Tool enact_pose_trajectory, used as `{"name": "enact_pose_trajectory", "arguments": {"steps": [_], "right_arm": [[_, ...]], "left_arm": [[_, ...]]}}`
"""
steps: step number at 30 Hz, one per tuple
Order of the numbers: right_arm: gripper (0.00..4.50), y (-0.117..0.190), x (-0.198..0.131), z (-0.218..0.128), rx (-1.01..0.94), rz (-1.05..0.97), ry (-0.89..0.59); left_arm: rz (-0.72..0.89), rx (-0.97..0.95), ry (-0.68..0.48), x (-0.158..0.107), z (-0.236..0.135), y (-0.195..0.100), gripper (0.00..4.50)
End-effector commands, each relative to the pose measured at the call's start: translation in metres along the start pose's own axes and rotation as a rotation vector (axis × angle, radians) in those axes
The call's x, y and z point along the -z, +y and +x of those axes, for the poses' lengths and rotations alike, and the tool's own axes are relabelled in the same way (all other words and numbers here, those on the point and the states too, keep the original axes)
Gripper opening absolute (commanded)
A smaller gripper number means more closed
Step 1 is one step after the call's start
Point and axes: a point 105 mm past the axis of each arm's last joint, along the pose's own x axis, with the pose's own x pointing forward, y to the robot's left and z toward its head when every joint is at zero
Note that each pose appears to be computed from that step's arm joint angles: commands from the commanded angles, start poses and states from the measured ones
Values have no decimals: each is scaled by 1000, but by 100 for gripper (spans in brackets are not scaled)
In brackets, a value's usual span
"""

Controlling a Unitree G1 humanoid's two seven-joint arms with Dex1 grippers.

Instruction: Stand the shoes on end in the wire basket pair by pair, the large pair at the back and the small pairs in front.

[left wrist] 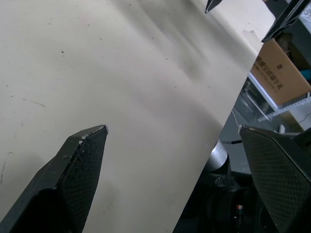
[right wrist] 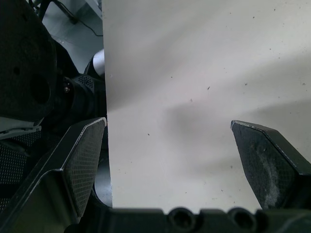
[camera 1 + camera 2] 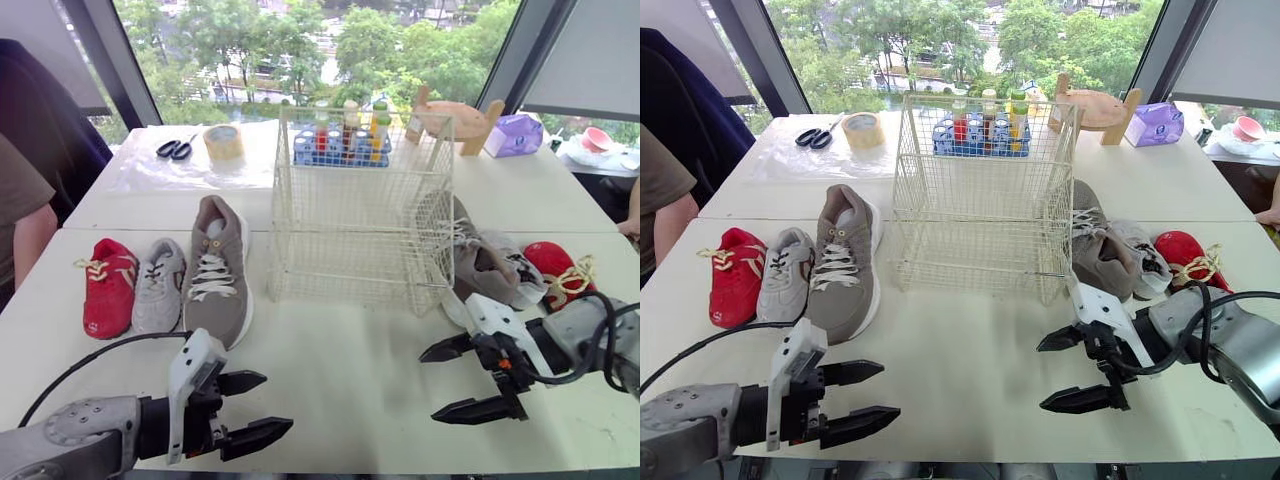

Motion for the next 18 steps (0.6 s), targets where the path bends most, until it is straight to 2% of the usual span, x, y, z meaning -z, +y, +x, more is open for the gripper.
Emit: {"name": "enact_pose_trajectory", "arguments": {"steps": [1, 18], "right_arm": [[450, 5, -5, 0, -10, -24, 0], [450, -2, -14, -4, 19, -38, -3]], "left_arm": [[31, -3, -16, -4, 2, 0, 444], [29, 9, -46, -9, 7, -3, 444]]}}
